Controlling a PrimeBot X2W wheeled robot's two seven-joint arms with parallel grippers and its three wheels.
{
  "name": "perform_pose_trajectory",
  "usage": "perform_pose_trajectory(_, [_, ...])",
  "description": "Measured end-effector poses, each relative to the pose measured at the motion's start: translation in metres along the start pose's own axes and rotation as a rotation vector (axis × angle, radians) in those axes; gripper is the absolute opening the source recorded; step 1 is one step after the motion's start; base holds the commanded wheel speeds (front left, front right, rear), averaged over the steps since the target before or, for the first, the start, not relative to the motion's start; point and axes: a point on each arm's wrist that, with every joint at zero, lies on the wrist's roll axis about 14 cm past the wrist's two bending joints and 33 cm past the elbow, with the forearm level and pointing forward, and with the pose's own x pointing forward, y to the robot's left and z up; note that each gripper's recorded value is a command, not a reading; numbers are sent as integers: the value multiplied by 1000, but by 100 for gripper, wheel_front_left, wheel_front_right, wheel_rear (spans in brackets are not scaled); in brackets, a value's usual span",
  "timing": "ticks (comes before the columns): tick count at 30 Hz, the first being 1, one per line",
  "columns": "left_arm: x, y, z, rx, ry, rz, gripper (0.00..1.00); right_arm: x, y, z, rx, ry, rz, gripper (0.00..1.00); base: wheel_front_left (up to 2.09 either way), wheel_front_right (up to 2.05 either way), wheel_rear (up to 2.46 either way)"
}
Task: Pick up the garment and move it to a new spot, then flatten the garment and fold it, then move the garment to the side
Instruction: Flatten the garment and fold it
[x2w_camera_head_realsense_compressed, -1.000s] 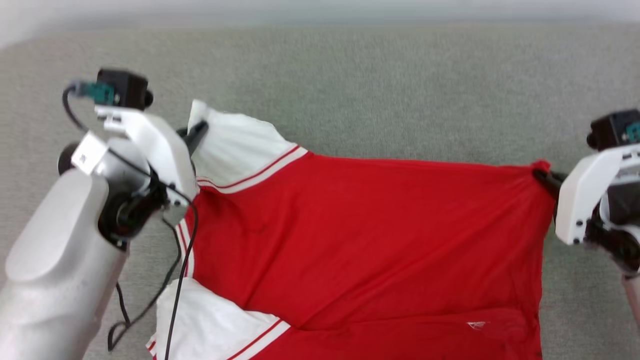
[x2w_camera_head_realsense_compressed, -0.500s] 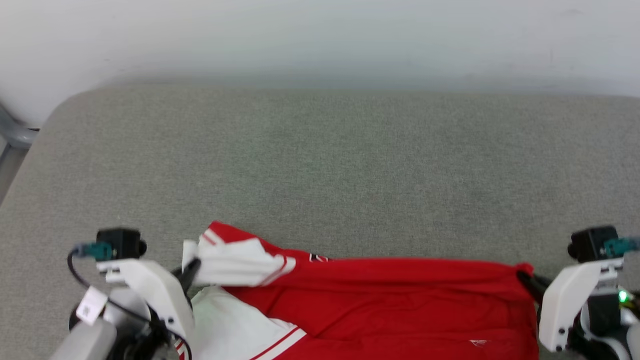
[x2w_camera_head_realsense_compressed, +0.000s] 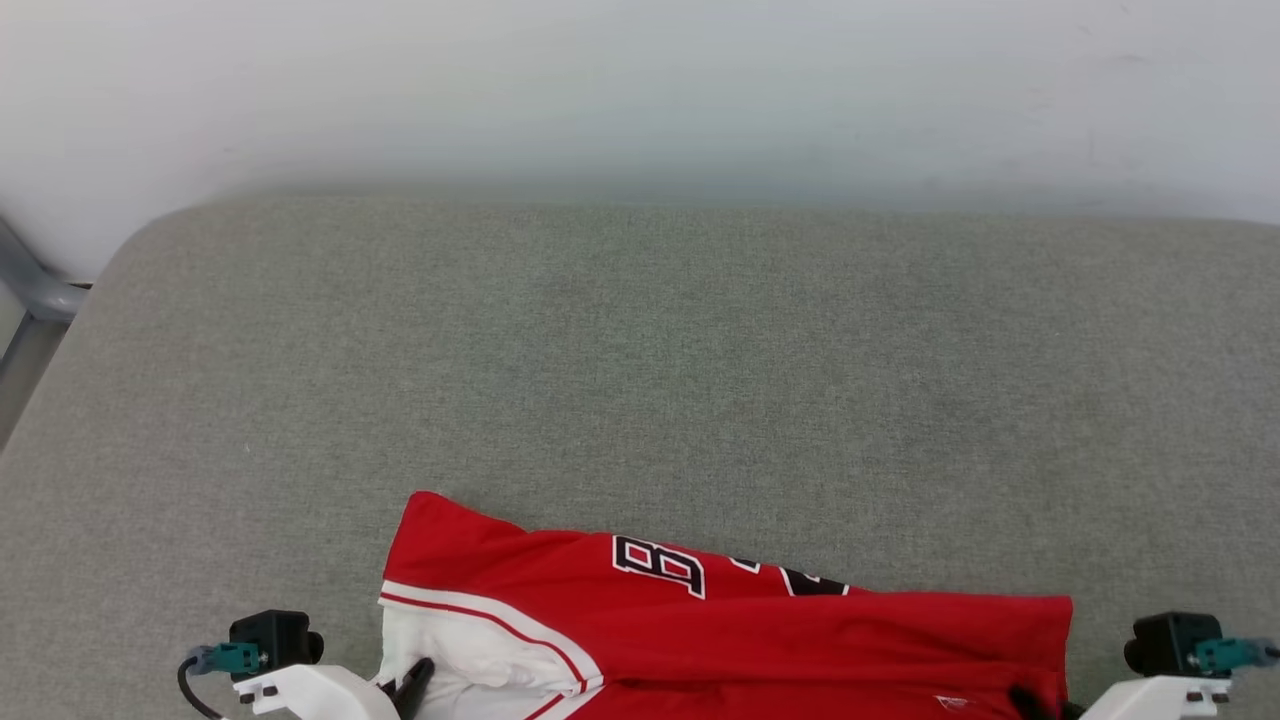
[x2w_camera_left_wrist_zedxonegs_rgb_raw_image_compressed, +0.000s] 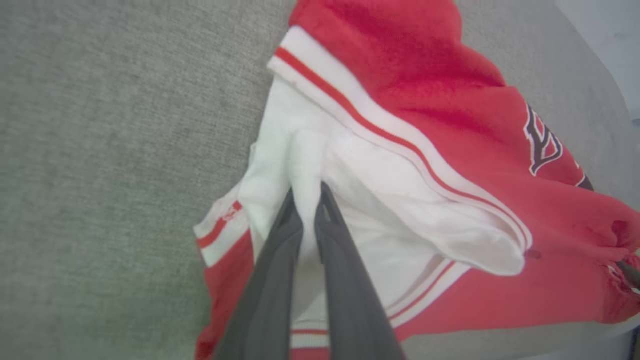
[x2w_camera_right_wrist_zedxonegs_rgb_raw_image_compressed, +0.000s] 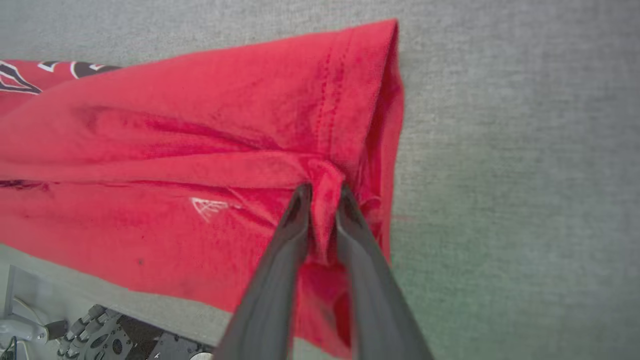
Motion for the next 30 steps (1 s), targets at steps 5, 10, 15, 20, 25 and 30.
perform_pose_trajectory(5, [-2,-3,17,32,-102,-12,100,-10,-1,5,-5,-72,-7,100,0,0,0])
perform_pose_trajectory(10, [-10,-21,38,128,-226,-62,100,-27,3,22,-23,-162,-7,100,0,0,0])
perform_pose_trajectory(15, [-20,-42,67,211,-393,-108,100,-45,-2,39,-41,-219,-35,100,0,0,0])
perform_pose_trajectory(20, [-35,-61,98,282,-590,-141,100,-55,-10,43,-73,-210,-68,100,0,0,0])
perform_pose_trajectory(25, [-52,-79,120,362,-731,-153,100,-58,-14,47,-100,-200,-89,100,0,0,0])
perform_pose_trajectory(30, [-63,-82,130,396,-799,-126,100,-51,-12,44,-131,-147,-87,100,0,0,0])
